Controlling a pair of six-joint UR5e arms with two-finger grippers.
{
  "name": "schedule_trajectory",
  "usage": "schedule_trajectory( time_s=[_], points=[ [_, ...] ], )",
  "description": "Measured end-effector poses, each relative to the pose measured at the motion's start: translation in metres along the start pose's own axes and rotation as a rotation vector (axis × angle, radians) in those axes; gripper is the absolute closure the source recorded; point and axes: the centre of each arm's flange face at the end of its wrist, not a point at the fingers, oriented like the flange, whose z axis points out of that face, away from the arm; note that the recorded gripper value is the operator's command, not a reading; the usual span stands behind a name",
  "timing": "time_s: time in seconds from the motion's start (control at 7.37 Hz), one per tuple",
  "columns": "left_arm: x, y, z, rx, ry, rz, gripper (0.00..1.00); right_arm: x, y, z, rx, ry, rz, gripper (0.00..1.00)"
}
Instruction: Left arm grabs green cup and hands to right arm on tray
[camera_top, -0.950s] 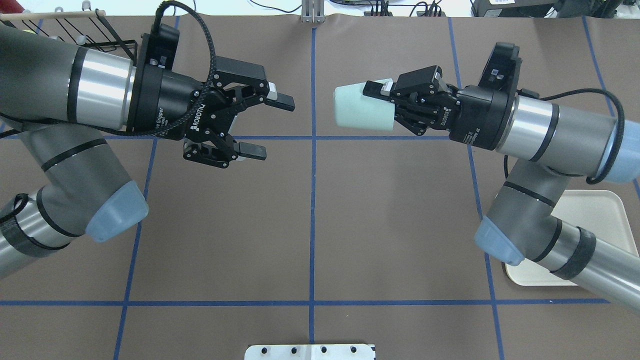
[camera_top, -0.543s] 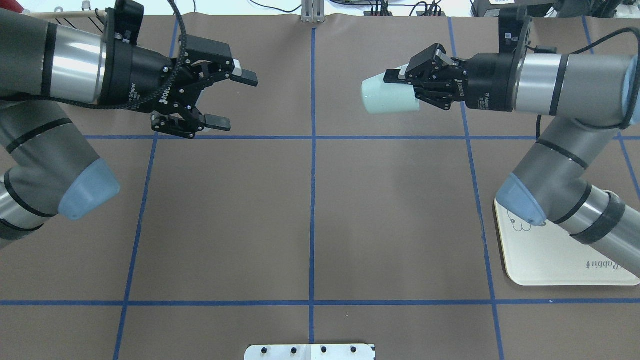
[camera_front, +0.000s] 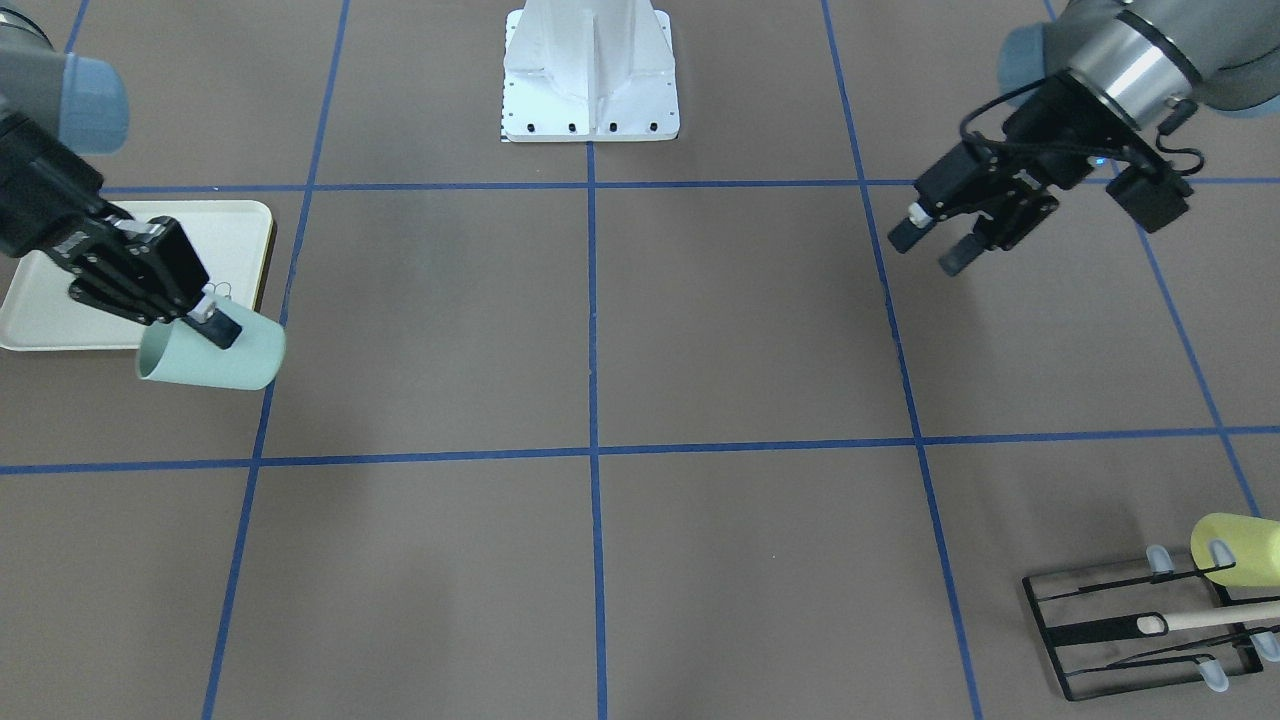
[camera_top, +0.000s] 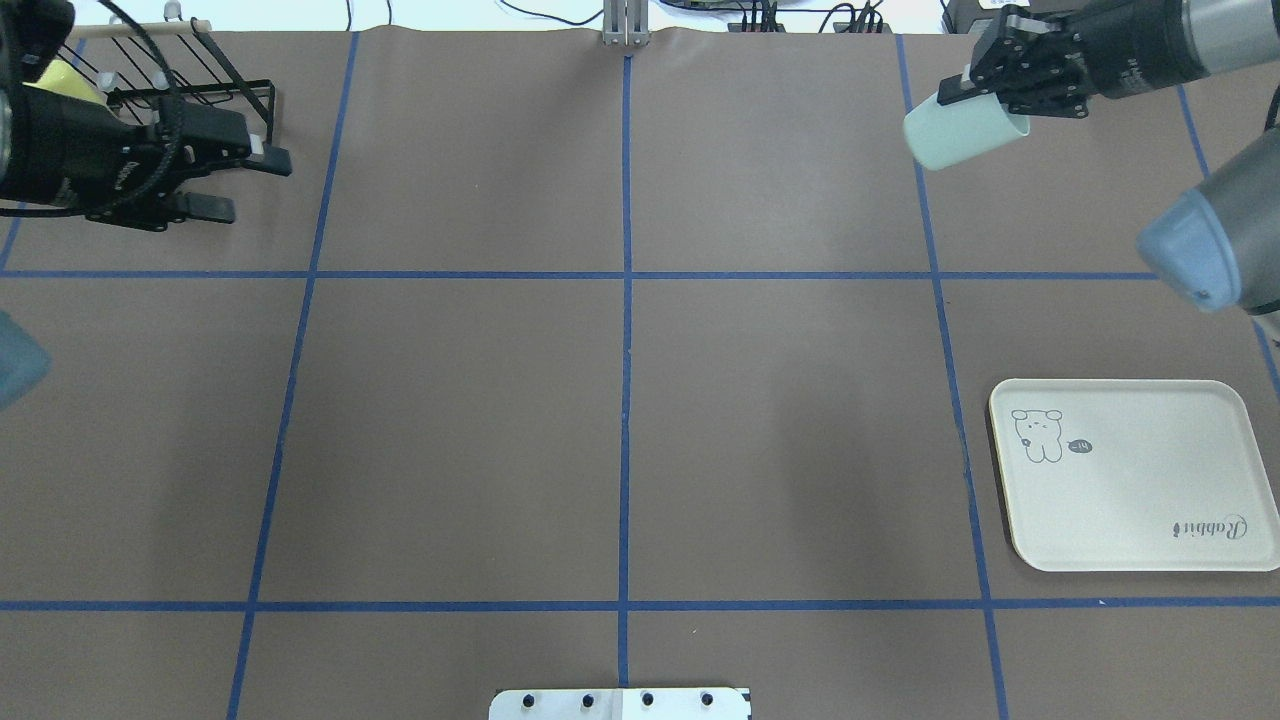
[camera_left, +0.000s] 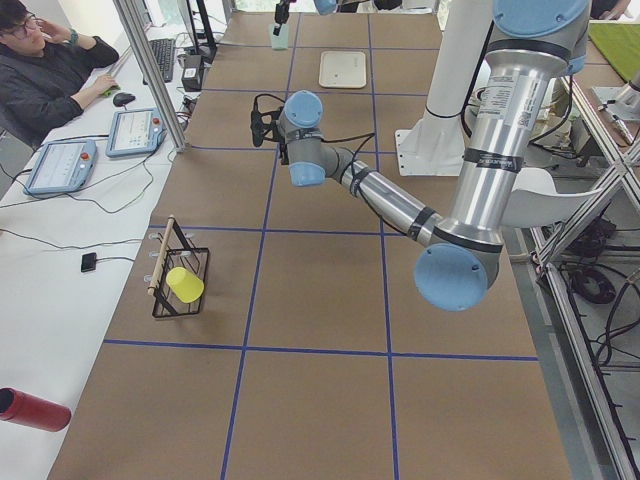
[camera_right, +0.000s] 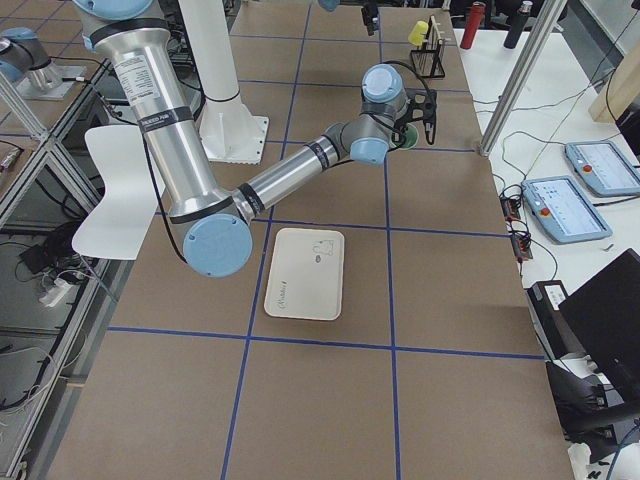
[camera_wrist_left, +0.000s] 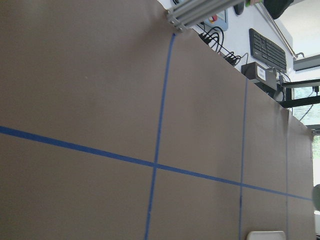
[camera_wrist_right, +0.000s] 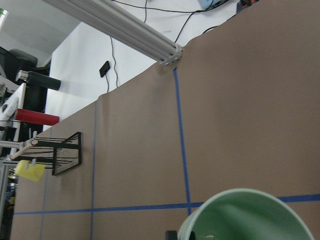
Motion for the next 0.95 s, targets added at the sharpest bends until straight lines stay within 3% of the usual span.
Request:
schedule_trajectory(
  time_s=[0.27,0.41,0.68,0.95],
  points=[
    [-0.076,-0.022,-0.038,0.044,-0.159,0.154,0.00,0.047,-0.012,-0.016,-0.008,0.107,-0.084,1.00],
    [-0.113,-0.026,-0.056,0.038,-0.239,0.235,0.00,0.079,-0.005,-0.020,-0.023,0.156,-0.141,1.00],
    [-0.188,-0.023,-0.090,-0.053,-0.390,0.410,0.00,0.143,0.023,-0.027,-0.043,0.255,-0.251,1.00],
    [-0.241,-0.030,-0.127,-0.199,-0.461,0.528,0.00,0.189,0.073,-0.013,-0.069,0.384,-0.348,1.00]
  ],
)
